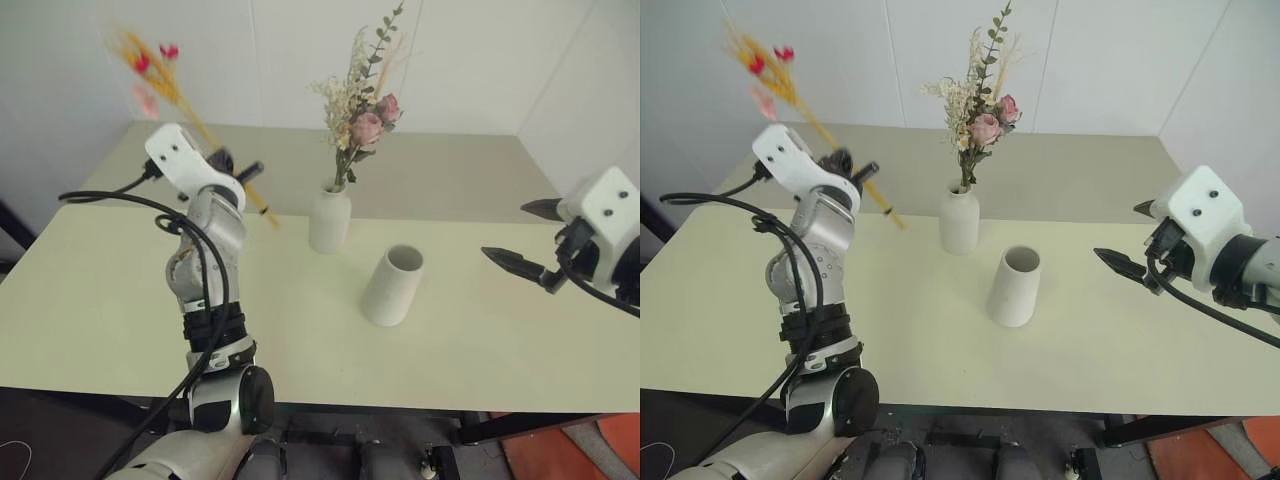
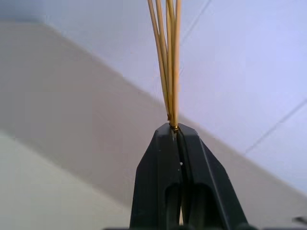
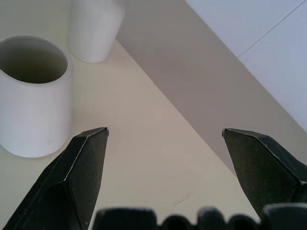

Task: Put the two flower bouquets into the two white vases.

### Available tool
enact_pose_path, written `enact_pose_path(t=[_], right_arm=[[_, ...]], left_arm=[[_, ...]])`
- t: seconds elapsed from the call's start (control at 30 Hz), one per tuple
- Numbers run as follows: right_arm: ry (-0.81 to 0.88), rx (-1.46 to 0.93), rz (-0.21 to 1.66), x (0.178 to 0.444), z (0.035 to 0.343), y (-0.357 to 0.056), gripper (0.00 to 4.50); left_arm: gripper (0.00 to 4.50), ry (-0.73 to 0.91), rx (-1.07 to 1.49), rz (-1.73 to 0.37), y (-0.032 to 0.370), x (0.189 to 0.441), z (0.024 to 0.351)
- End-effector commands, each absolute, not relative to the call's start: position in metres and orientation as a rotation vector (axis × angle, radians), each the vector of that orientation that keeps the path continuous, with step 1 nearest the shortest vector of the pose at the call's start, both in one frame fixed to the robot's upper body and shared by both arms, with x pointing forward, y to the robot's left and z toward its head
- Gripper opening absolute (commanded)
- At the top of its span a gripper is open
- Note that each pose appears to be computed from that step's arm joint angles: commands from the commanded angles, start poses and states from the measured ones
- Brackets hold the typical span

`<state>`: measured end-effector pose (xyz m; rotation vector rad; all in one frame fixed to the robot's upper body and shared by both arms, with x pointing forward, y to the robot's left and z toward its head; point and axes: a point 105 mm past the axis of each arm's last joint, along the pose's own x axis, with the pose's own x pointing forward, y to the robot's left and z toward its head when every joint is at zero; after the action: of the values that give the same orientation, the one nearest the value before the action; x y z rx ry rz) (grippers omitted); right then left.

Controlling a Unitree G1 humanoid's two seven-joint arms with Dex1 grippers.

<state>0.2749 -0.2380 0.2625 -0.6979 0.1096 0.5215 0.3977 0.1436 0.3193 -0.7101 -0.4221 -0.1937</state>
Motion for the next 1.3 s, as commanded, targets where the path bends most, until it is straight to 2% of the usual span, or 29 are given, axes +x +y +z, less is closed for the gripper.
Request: enact_pose_path(t=[0.03,0.13,0.2,0.43,0.63,0.73,0.97,1.2,1.3], right_arm=[[0.06,-0.698,0.522,0.265,0.277,-0.242,4.48],[0.089,-0.638,0.596,0.249,0.273,-0.244,4.48],[0.106,-0.61,0.622,0.242,0.271,-0.245,4.48],[0.137,-0.529,0.636,0.224,0.264,-0.254,4.48],[0.144,-0.538,0.573,0.217,0.265,-0.262,4.48],[0.148,-0.545,0.559,0.215,0.265,-0.262,4.48],[0.136,-0.549,0.524,0.214,0.266,-0.264,4.48],[0.138,-0.557,0.492,0.214,0.267,-0.269,4.48],[0.136,-0.555,0.5,0.214,0.268,-0.268,4.48]], left_arm=[[0.03,-0.636,-0.899,-0.571,0.122,0.366,0.375],[0.03,-0.631,-0.903,-0.904,0.09,0.353,0.385],[0.03,-0.619,-0.912,-1.043,0.078,0.347,0.384],[0.03,-0.549,-0.805,-1.393,0.036,0.332,0.368],[0.03,-0.509,-0.521,-1.53,0.006,0.327,0.335],[0.03,-0.503,-0.452,-1.515,0.0,0.335,0.321],[0.03,-0.483,-0.396,-1.498,-0.013,0.347,0.307],[0.03,-0.456,-0.335,-1.545,-0.018,0.344,0.292],[0.68,-0.476,-0.324,-1.553,-0.017,0.341,0.292]])
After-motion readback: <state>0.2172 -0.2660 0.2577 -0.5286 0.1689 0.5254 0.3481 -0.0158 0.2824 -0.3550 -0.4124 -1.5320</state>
